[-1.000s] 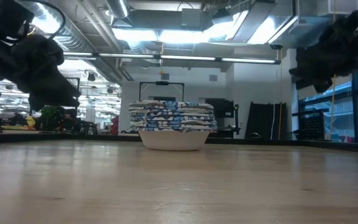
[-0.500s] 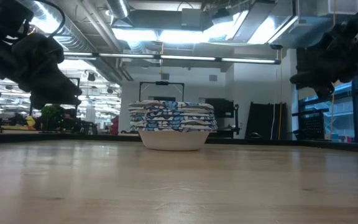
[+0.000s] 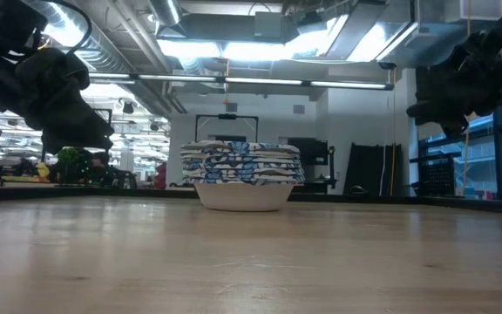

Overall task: Nest bowls inside each other
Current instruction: Return to Home Position

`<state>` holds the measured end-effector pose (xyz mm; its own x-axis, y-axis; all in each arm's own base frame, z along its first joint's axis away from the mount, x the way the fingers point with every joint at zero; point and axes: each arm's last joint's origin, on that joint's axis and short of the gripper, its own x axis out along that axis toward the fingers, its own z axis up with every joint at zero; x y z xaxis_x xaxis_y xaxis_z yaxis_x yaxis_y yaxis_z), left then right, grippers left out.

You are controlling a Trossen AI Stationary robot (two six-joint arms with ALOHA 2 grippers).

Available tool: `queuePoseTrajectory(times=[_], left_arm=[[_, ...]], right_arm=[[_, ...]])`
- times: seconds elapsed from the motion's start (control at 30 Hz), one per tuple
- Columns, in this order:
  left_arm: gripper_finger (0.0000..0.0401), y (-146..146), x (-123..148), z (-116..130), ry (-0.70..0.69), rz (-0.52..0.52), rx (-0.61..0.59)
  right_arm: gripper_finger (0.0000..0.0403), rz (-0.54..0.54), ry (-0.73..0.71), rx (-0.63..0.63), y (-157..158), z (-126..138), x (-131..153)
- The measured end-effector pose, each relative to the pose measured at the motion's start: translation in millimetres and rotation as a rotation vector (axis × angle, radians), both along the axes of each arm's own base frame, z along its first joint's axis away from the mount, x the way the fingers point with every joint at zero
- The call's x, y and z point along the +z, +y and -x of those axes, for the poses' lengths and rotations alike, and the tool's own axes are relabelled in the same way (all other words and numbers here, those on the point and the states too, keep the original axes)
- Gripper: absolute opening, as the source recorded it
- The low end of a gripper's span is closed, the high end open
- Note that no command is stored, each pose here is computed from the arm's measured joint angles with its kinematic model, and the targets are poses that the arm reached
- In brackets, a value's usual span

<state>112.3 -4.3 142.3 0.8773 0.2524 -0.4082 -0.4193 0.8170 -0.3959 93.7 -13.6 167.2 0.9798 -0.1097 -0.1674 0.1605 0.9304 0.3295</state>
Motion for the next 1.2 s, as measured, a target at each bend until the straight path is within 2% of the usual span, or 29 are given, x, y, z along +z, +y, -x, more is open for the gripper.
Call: queuePoseTrajectory(times=[0.13, 1.2], left_arm=[[0.0163, 0.0, 0.0, 0.0, 0.0, 0.0, 0.0], [0.0163, 0.0, 0.0, 0.0, 0.0, -0.001, 0.0]], right_arm=[[0.0193, -0.052, -0.006, -0.01, 0.0, 0.0, 0.0], [0.0193, -0.051, -0.005, -0.009, 0.0, 0.0, -0.1]])
